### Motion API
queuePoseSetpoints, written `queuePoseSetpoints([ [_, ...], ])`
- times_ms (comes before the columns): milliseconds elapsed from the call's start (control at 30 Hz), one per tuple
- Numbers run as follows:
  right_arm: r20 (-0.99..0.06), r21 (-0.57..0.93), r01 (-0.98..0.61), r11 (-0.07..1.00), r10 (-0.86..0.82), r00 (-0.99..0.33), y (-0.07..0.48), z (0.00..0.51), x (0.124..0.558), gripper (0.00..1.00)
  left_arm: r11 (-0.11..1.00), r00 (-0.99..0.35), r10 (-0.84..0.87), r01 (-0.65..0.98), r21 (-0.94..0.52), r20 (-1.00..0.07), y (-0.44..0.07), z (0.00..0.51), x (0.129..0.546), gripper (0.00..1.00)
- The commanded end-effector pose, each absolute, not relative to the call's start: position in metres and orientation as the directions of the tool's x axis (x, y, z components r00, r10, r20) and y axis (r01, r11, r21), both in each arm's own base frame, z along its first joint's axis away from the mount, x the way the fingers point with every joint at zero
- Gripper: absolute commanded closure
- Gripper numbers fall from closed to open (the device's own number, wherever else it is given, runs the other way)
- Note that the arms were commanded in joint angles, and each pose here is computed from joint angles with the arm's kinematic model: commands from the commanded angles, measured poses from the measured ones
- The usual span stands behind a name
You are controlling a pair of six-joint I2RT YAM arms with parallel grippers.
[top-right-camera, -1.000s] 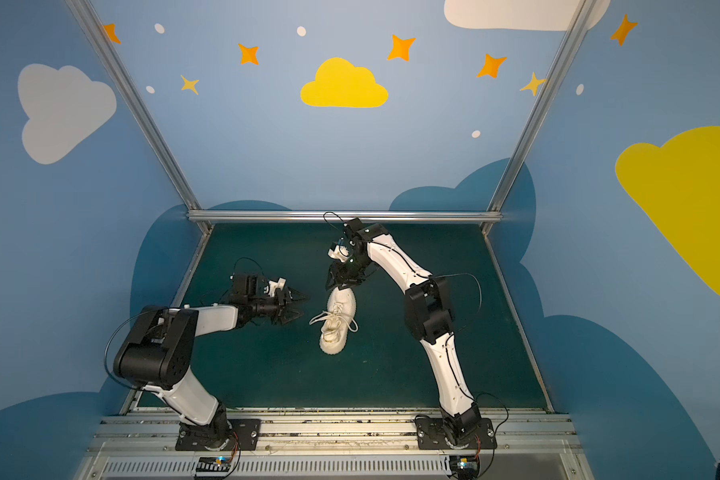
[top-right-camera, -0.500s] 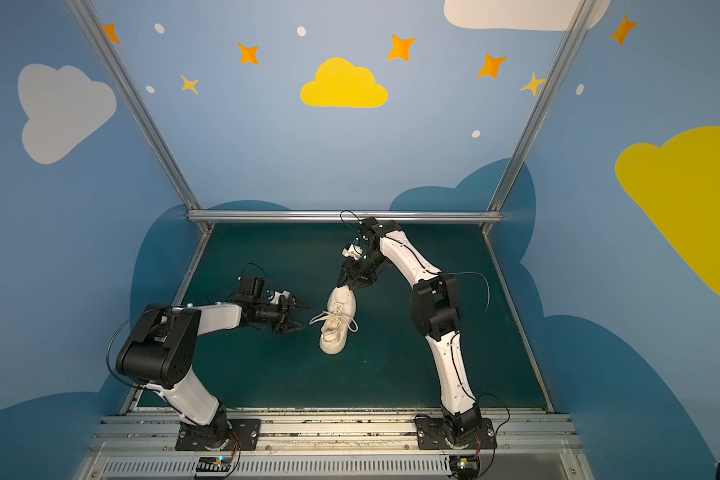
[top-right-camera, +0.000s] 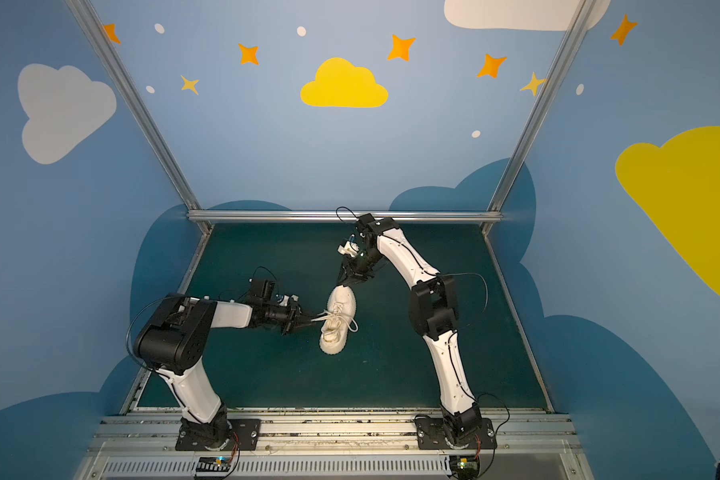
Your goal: Tie the shoes
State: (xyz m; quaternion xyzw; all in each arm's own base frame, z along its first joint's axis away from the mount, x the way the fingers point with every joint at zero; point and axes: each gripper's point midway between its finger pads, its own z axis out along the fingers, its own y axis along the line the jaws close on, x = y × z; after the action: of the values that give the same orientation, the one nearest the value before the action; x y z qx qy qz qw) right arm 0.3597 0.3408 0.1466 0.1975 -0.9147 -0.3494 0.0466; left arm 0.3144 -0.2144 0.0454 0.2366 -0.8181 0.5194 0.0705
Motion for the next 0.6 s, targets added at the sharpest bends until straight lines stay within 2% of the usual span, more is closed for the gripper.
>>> queuePoseSetpoints([
  [0,-0.018,0.599,-0.344,0.723,-0.418,-0.908,0.348,0.129,0.353,0.77,0.345,-0.904,-0.296,-0.402,-0.848,0.309,-0.214,0.07,0.318,0.86],
  [133,-0.012,0.559,-0.374,0.741,-0.443,-0.896,0.36,0.116,0.346,0.78,0.377,-0.91,-0.309,-0.384,-0.843,0.276,-0.207,0.08,0.312,0.89],
  [300,-0.001,0.489,-0.421,0.764,-0.482,-0.876,0.368,0.099,0.336,0.77,0.376,-0.903,-0.306,-0.405,-0.834,0.301,-0.2,0.082,0.3,0.89],
  [567,0.02,0.404,-0.496,0.769,-0.549,-0.835,0.37,0.086,0.32,0.82,0.37,-0.9,-0.278,-0.422,-0.828,0.335,-0.2,0.077,0.291,0.87],
])
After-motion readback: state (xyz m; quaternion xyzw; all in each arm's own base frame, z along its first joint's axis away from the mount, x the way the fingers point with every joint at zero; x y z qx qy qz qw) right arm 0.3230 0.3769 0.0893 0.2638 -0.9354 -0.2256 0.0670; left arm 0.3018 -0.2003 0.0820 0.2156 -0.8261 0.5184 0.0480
